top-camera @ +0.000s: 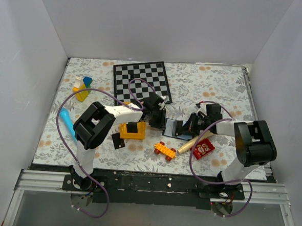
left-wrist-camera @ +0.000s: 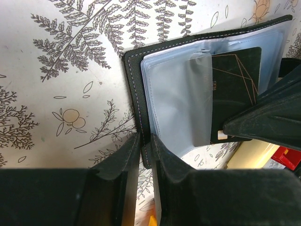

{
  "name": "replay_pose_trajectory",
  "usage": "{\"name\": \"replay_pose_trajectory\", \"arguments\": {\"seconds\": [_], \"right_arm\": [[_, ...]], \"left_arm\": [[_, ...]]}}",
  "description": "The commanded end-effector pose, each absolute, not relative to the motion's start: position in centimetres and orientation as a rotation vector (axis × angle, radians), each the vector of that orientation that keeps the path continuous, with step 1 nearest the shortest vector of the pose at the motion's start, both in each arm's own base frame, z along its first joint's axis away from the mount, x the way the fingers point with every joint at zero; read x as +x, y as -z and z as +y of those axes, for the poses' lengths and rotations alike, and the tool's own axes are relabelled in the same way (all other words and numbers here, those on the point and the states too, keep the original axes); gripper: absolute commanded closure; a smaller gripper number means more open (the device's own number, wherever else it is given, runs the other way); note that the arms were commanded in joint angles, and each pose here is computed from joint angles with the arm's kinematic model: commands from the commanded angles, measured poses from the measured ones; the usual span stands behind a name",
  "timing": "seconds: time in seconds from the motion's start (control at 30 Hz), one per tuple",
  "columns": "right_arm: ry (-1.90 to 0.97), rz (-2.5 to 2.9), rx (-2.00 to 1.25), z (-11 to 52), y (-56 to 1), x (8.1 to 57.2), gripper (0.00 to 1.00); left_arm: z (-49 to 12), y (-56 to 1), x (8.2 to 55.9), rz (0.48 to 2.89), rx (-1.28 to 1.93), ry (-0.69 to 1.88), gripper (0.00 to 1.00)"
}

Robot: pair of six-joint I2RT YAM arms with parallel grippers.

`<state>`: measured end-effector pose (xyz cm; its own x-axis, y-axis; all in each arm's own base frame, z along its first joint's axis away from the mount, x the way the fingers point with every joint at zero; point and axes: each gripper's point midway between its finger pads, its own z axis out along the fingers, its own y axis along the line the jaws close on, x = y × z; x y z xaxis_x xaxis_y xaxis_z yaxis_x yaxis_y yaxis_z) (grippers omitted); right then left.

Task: Put the credit cards into the card holder
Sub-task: Insert the credit card into the card holder.

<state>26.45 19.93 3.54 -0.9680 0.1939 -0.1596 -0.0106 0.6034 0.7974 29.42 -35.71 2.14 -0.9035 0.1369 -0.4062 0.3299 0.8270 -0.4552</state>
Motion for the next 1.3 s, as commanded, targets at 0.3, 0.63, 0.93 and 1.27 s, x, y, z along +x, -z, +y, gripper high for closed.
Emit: {"name": "replay_pose_trajectory", "arguments": {"seconds": [0.3,0.63,0.93,1.27], "right_arm": [[-1.37,2.582,0.219,21.0,-2.8,26.7,0.99],[-1.321,2.543,0.154,20.8,-5.7,27.2,0.51],[-1.042,2.616,0.129,18.2,-7.4,27.2,0.45],[-0.791,2.669,0.174,15.6,-6.5,27.8,0.53]], "left_arm": [[-36.3,-1.5,29.3,2.659,0.385,0.762,0.86],[-36.3,-1.6,29.2,2.658,0.381,0.772,0.86],[-36.3,-1.9,29.2,2.649,0.382,0.774,0.86],[-36.5,-1.9,29.2,2.65,0.385,0.783,0.86]]}}
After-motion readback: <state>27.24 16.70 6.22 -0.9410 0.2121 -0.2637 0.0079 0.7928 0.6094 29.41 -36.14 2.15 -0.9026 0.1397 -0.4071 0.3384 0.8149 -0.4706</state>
